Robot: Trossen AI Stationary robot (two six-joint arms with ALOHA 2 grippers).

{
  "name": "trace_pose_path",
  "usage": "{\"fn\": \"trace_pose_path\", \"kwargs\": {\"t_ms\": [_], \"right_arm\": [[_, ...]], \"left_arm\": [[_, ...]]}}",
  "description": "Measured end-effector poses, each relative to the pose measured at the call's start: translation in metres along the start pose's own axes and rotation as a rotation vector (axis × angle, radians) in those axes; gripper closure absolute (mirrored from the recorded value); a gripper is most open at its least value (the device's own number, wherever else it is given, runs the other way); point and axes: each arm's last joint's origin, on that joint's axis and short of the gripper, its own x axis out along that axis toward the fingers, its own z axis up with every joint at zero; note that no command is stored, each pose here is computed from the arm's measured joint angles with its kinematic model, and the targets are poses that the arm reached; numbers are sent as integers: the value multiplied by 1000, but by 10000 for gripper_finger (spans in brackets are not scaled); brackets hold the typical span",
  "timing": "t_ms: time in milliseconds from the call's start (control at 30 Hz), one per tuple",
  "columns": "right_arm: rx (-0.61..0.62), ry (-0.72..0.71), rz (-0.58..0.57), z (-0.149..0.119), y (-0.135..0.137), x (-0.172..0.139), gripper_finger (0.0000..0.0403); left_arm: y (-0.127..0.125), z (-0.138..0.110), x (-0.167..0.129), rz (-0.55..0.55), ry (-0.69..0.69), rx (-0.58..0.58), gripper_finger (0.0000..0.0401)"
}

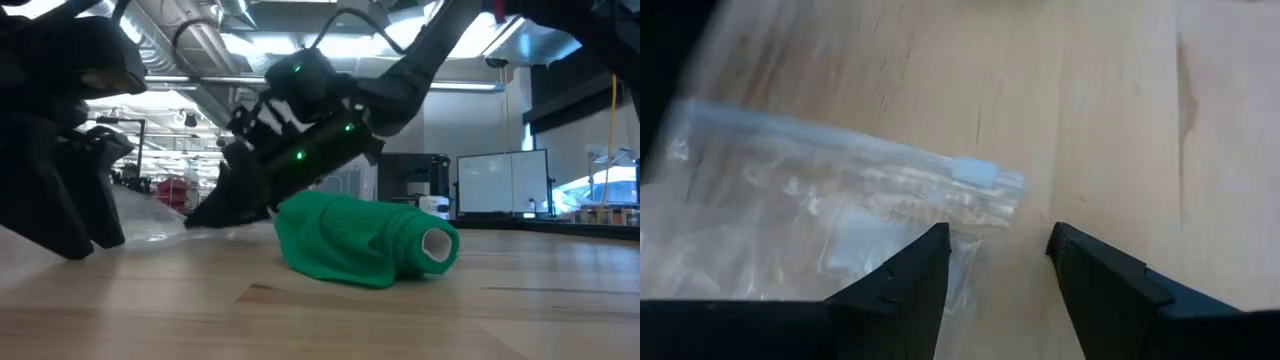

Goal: Roll bandage
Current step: Prepare the transparent zip bag

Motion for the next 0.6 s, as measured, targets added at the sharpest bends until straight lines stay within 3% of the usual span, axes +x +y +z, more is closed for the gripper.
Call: {"fn": "trace_pose_path", "kwargs": {"t_ms": [200,300,433,600], "right_arm": [[24,158,142,-1,6,0,132],[76,167,211,-1,16,0,132],[100,159,199,-2,32,1,132],[140,145,145,-3,39,2,132]], "left_arm": [[0,-10,-8,40,56,-84,229],[8,-12,-15,101,80,-161,229],[15,-12,-22,170,57,-245,229],[16,-6,-29,150,11,-316,229]]}}
